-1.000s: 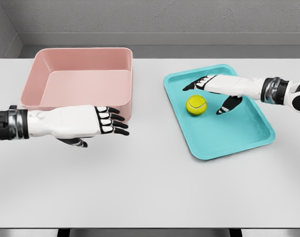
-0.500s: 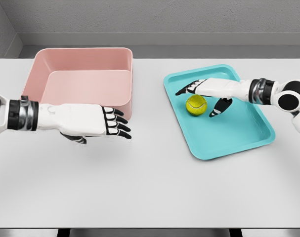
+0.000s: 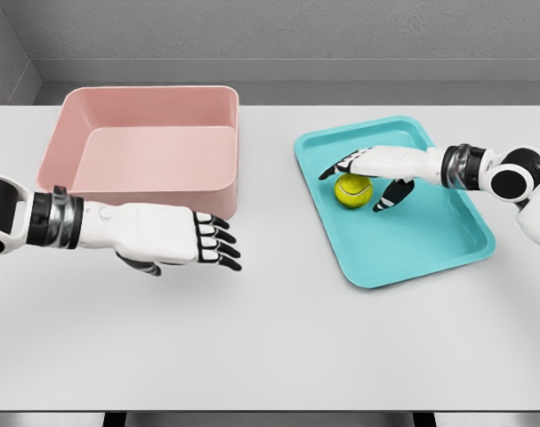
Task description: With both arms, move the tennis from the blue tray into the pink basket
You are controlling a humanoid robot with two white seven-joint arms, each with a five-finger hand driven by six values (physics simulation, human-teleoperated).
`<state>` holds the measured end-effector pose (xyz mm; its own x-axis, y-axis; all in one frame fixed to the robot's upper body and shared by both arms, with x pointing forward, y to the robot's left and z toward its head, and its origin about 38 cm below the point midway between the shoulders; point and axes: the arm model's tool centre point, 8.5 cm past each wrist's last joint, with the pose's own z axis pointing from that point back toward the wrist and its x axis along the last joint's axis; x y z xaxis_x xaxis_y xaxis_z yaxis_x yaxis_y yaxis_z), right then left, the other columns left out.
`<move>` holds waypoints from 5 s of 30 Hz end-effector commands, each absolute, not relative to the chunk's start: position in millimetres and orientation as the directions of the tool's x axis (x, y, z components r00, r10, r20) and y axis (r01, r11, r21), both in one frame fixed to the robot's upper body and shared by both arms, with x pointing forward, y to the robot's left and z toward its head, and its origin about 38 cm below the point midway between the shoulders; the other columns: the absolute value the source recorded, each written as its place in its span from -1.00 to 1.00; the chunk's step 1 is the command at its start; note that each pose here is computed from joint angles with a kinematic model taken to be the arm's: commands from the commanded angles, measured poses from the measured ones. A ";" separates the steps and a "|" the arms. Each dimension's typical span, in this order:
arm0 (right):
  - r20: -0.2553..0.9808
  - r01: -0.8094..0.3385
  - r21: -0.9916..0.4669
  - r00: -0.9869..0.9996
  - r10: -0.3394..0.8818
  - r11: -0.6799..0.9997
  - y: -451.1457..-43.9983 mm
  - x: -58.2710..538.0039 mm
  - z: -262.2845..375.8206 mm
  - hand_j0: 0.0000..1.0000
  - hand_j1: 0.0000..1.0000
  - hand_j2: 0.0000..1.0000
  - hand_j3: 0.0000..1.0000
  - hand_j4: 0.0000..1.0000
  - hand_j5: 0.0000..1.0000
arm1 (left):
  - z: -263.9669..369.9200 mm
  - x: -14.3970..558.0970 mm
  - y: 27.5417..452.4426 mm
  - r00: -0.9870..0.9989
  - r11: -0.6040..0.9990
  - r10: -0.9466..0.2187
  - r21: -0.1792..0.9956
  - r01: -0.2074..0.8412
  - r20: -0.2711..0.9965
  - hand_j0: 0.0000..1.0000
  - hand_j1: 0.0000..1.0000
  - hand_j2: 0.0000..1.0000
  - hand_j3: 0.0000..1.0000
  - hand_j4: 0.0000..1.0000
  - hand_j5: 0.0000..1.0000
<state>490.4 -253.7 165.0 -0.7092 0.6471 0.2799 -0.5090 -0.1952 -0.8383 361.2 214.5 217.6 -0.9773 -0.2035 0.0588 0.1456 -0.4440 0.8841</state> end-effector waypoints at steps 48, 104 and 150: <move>0.189 -0.370 -0.884 -0.842 0.505 -0.286 -226.6 476.5 208.1 0.07 0.07 0.07 0.07 0.07 0.07 | 215.3 359.3 230.4 -0.972 -0.461 -0.229 0.872 0.164 0.062 1.00 1.00 1.00 1.00 1.00 1.00; 0.265 -0.310 -0.857 -0.950 0.165 -0.410 -85.8 398.5 170.7 0.02 0.02 0.02 0.02 0.02 0.02 | 215.4 355.4 269.9 -0.948 -0.492 -0.313 0.846 0.207 0.050 1.00 1.00 1.00 1.00 1.00 1.00; 0.107 -0.308 -0.913 -0.812 0.573 -0.266 -295.3 450.3 244.3 1.00 1.00 1.00 1.00 1.00 1.00 | 235.1 373.1 154.6 -0.993 -0.417 -0.107 0.905 0.082 0.040 1.00 1.00 1.00 1.00 1.00 1.00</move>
